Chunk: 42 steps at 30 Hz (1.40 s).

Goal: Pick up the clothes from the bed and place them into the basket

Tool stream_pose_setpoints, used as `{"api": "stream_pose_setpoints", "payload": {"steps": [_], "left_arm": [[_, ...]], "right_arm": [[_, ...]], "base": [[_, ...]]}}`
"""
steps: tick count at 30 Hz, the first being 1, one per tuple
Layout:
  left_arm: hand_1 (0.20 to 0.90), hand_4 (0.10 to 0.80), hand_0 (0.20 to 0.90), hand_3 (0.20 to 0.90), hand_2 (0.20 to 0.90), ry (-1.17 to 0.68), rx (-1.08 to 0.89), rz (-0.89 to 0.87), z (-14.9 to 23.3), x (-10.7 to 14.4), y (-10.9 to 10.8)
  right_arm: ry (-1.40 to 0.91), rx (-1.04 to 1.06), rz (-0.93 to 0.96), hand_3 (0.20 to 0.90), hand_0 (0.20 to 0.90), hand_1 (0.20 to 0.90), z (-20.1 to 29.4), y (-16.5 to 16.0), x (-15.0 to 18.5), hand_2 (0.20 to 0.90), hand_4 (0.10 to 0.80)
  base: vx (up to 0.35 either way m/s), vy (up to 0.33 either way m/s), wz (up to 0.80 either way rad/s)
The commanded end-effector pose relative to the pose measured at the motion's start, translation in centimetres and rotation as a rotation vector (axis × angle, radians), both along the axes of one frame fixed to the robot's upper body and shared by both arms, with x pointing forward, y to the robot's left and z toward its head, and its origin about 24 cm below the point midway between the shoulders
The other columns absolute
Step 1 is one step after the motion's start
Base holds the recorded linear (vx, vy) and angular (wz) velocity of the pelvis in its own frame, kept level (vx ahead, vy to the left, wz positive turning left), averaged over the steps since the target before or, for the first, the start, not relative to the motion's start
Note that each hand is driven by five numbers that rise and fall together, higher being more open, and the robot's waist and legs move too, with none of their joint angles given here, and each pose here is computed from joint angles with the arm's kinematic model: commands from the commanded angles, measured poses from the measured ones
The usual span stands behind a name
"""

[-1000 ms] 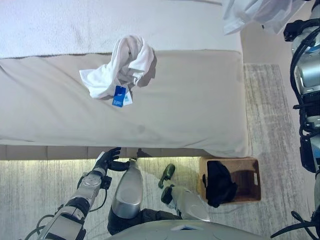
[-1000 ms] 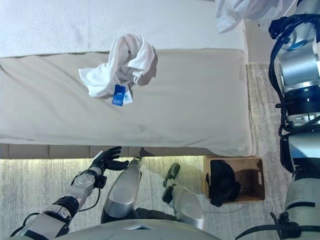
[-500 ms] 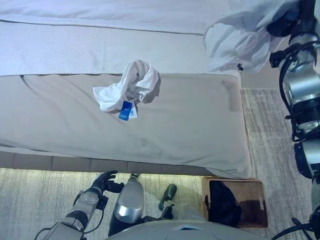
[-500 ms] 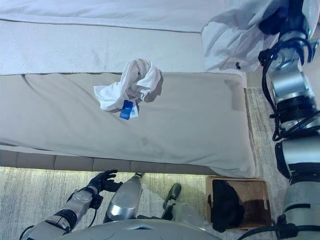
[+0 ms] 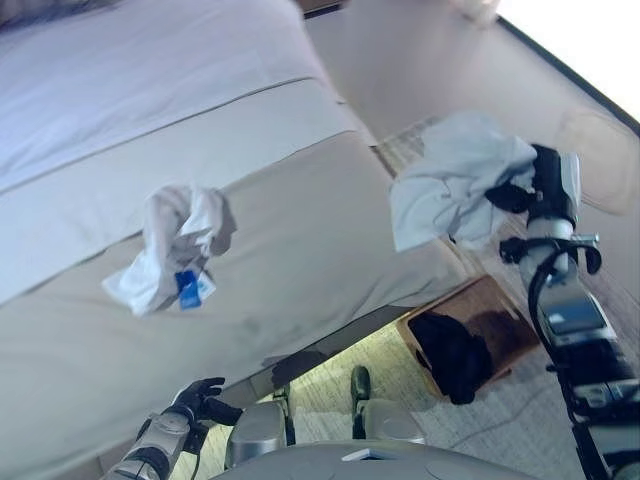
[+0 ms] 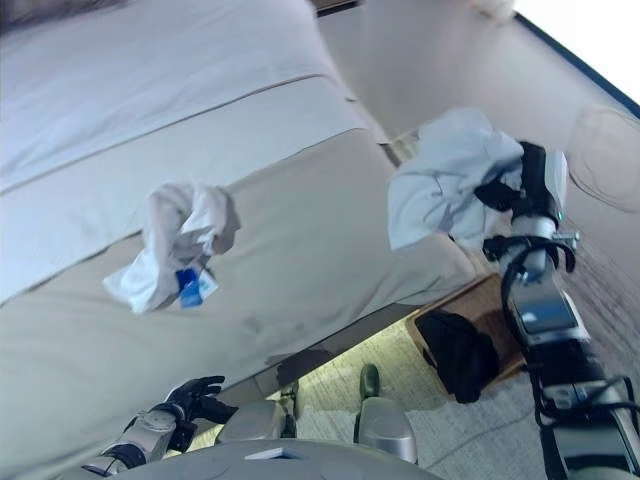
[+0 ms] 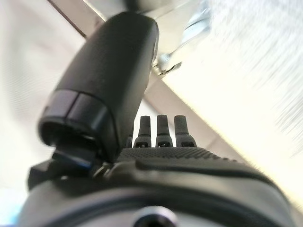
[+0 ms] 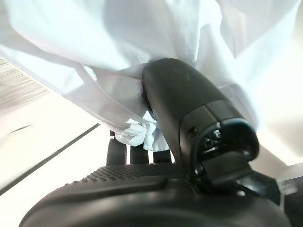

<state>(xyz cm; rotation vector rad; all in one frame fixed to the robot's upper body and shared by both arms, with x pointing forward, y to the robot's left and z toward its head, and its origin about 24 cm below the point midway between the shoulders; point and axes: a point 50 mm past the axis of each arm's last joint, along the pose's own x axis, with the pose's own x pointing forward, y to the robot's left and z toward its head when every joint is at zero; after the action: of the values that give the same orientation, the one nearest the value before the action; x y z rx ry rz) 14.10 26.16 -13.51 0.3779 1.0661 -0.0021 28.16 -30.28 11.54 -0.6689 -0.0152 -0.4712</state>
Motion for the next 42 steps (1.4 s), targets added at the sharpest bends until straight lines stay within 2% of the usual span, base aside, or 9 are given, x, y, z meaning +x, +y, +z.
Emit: {"api": "stream_pose_setpoints", "payload": {"steps": [1,5,11,21,29,30,31,32,42], "left_arm": [[0.900,0.800,0.900,0.900,0.900,-0.078,-0.009,-0.026,0.9,2.5,-0.4],[0.900,0.800,0.900,0.900,0.900,-0.152,-0.005,-0.126,1.9,4.5,-1.5],[0.900,0.800,0.900,0.900,0.900,-0.237,-0.007,-0.167,3.5,7.7,-2.5],[0.900,0.800,0.900,0.900,0.900,-0.441,-0.049,-0.147,6.7,12.4,-4.0],[0.900,0.800,0.900,0.900,0.900,-0.576,-0.120,-0.117,8.7,13.1,-3.4],[0.900,0.800,0.900,0.900,0.900,-0.581,-0.126,-0.117,8.8,13.0,-3.4],[0.900,0.800,0.900,0.900,0.900,-0.585,-0.131,-0.121,8.8,12.8,-3.3],[0.900,0.800,0.900,0.900,0.900,-0.586,-0.132,-0.127,8.9,12.8,-3.3],[0.900,0.800,0.900,0.900,0.900,-0.596,-0.099,-0.155,10.1,12.7,-1.3]], "right_arm": [[-0.239,-0.166,0.049,0.200,0.300,0.300,6.9,-0.9,0.3,0.300,0.100],[-0.111,-0.187,-0.015,0.200,0.300,0.300,5.1,-2.4,0.4,0.300,0.100],[-0.067,-0.179,-0.081,0.200,0.300,0.300,5.0,-3.0,2.3,0.300,0.100],[-0.133,-0.213,-0.251,0.200,0.300,0.300,10.4,-4.6,6.0,0.300,0.100],[-0.239,-0.161,-0.408,0.200,0.300,0.300,14.0,-6.2,5.7,0.300,0.100],[-0.244,-0.131,-0.431,0.227,0.324,0.324,14.2,-6.6,5.5,0.324,0.127],[-0.234,-0.116,-0.464,0.746,0.768,0.768,14.3,-7.0,5.4,0.768,0.646],[-0.201,-0.109,-0.496,0.900,0.900,0.900,14.1,-7.5,5.2,0.900,0.800],[0.040,-0.096,-0.701,0.900,0.900,0.900,11.2,-12.5,2.1,0.900,0.800]], "base": [[-0.086,-0.092,-0.50],[-0.099,-0.100,-0.43],[-0.171,-0.073,-0.39],[-0.192,-0.075,-0.02],[0.001,-0.119,0.19],[0.102,-0.138,0.26],[0.039,-0.107,0.23],[0.045,-0.111,0.21],[0.030,-0.092,0.15]]}}
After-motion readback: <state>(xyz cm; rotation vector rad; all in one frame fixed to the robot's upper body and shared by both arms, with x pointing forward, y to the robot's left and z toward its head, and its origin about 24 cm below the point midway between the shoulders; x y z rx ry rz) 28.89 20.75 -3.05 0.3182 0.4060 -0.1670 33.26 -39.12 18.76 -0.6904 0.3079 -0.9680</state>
